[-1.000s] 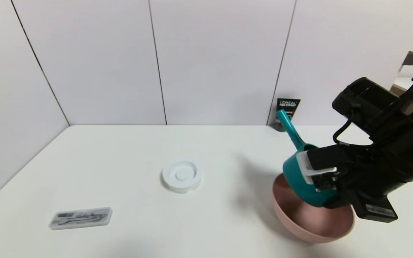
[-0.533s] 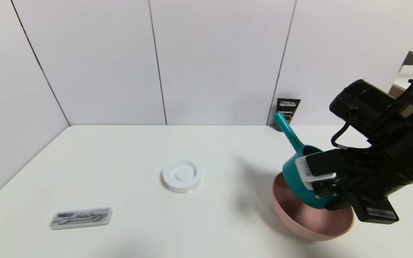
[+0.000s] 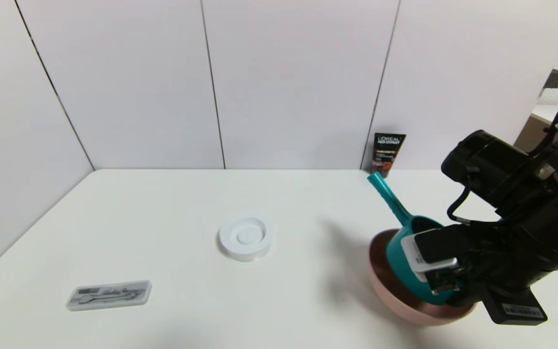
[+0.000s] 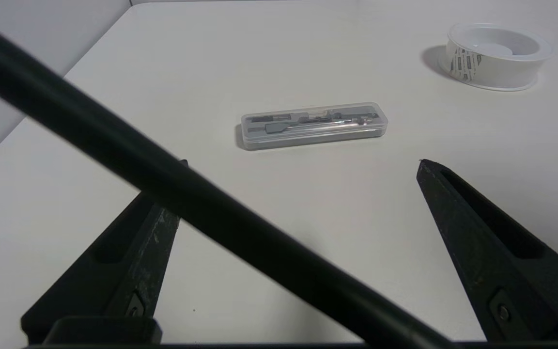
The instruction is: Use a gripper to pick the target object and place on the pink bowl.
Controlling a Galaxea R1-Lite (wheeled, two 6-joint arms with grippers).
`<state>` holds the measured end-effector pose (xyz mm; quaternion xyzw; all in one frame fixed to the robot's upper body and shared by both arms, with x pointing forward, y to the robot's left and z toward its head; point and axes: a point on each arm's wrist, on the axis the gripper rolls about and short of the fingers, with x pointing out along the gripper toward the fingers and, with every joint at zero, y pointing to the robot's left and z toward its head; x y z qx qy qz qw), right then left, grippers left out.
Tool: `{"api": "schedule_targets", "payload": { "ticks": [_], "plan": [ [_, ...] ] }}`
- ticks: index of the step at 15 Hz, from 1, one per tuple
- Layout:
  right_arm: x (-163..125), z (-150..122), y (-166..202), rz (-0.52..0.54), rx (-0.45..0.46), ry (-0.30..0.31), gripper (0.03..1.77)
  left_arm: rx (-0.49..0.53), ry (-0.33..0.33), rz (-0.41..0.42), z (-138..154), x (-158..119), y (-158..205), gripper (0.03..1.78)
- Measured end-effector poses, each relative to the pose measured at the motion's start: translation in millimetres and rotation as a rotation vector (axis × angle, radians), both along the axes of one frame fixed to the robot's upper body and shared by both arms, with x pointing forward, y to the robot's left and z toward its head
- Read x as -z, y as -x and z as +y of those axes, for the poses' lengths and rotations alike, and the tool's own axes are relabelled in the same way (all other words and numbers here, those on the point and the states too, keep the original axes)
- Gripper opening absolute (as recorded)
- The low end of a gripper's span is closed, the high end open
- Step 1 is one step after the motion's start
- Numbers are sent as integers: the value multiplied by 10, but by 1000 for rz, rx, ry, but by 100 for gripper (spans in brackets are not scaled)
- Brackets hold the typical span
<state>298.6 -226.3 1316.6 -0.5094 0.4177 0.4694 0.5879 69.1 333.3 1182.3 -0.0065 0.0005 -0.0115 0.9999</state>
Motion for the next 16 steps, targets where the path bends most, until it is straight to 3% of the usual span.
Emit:
{"api": "schedule_targets", "payload": {
  "ticks": [1,6,9,12,16],
  "plan": [
    [8,1,-1,2,-3,4,12,0,0,0,0,0,0,169],
    [24,20,7,4,-25,15,85,1,0,0,0,0,0,169],
    [-11,32,17,-9,-31,7,112,0,0,0,0,0,0,169],
    [-266,15,32,-106,-20,-48,131,0,0,0,0,0,0,169],
    [-846,-35,91,-321,12,-177,147,0,0,0,0,0,0,169]
  ]
}}
